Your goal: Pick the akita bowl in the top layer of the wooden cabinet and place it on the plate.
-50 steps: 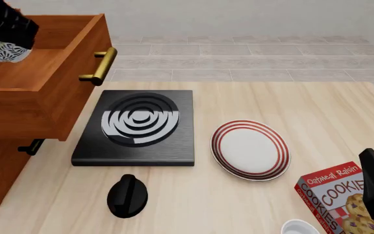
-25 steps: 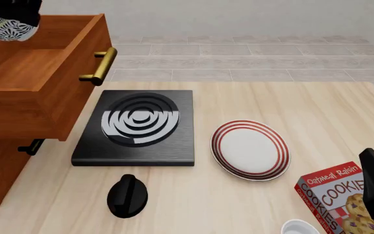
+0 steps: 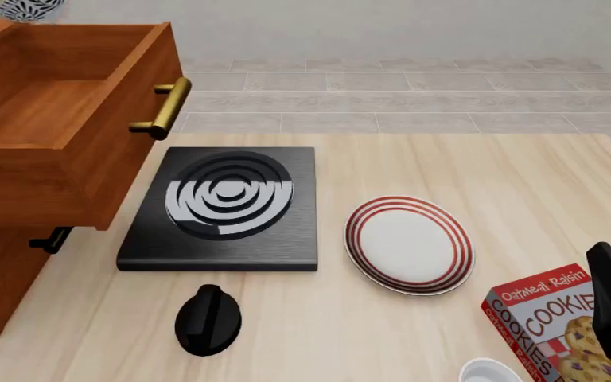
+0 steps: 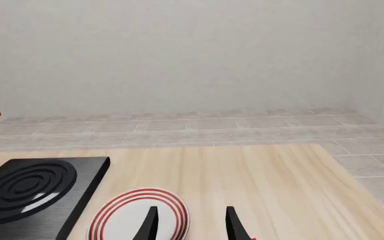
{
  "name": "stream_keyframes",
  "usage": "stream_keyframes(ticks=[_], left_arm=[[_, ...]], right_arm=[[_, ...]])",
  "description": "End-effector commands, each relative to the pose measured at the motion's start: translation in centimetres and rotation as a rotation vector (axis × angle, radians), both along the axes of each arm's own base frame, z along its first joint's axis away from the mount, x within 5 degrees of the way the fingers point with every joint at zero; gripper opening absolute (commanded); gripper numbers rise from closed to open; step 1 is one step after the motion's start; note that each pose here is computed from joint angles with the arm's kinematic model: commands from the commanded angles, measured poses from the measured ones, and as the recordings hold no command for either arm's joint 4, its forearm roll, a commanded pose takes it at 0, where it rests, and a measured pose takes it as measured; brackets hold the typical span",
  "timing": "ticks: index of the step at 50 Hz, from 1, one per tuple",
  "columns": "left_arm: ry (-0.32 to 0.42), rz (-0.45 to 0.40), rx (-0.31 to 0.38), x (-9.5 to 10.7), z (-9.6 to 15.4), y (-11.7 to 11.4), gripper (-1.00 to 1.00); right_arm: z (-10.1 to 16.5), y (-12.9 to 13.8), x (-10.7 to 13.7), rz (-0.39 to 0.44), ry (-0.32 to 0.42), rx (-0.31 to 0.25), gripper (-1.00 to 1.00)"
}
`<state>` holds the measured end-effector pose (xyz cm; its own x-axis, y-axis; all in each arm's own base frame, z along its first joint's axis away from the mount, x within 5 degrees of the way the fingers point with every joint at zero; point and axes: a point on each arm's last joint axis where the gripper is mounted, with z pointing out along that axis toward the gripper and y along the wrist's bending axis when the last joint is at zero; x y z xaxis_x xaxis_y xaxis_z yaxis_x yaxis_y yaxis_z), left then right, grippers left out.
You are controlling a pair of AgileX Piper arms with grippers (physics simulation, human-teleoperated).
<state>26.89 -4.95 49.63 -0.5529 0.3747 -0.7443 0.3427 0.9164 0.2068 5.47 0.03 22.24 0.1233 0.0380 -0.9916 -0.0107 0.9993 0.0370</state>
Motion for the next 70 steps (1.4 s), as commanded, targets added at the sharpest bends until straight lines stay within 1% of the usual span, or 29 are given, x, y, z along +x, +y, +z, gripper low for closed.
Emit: stream_keyframes(ticks=[1,8,11,14,23,27,32,34,40,41,43,48,50,54,70], left_arm=[[-0.051,-0.067,-0.010,-0.8,1.4,-1.7,-1.00],[-0.064,-0.119,-0.014,-0.8,1.8,-3.1,-1.00],[-0.087,-0.142,-0.035,-1.1,2.5,-4.0,-1.00],[-0.095,-0.158,-0.052,-1.3,2.8,-4.7,-1.00],[-0.084,-0.189,-0.075,-1.2,2.7,-6.1,-1.00],[-0.100,-0.207,-0.094,-1.6,3.3,-6.8,-1.00],[-0.102,-0.229,-0.107,-1.8,3.4,-7.5,-1.00],[-0.099,-0.250,-0.125,-2.0,3.5,-8.4,-1.00],[-0.090,-0.280,-0.145,-2.2,3.5,-9.8,-1.00],[-0.096,-0.295,-0.133,-2.2,3.5,-10.0,-1.00],[-0.095,-0.302,-0.156,-2.5,3.7,-10.5,-1.00],[-0.087,-0.327,-0.146,-2.2,3.2,-11.4,-1.00],[-0.089,-0.339,-0.152,-2.3,3.4,-11.8,-1.00],[-0.080,-0.360,-0.150,-2.2,2.7,-12.7,-1.00],[-0.062,-0.423,-0.170,-2.3,1.6,-15.7,-1.00]], right_arm=[[0.1,0.0,0.0,0.001,-0.001,-0.002,1.00],[0.1,0.0,0.0,0.000,-0.002,-0.002,1.00],[0.0,0.0,0.0,0.000,-0.001,-0.002,1.00],[0.1,0.0,0.0,0.000,0.000,-0.001,1.00],[0.0,0.0,0.0,0.000,-0.002,-0.003,1.00],[0.0,0.0,0.0,0.001,-0.001,-0.004,1.00],[0.0,0.0,0.0,0.002,-0.002,-0.006,1.00],[0.0,0.0,0.0,0.002,-0.002,-0.007,1.00],[0.0,0.0,0.0,0.003,-0.003,-0.009,1.00],[0.0,0.0,0.0,0.004,-0.002,-0.010,1.00],[0.1,0.0,0.0,0.005,-0.004,-0.012,1.00],[0.1,0.0,0.0,0.006,-0.005,-0.013,1.00],[0.1,0.0,0.0,0.006,-0.005,-0.014,1.00],[0.1,0.0,0.0,0.006,-0.006,-0.016,1.00],[0.3,0.1,0.0,0.010,-0.013,-0.026,1.00]])
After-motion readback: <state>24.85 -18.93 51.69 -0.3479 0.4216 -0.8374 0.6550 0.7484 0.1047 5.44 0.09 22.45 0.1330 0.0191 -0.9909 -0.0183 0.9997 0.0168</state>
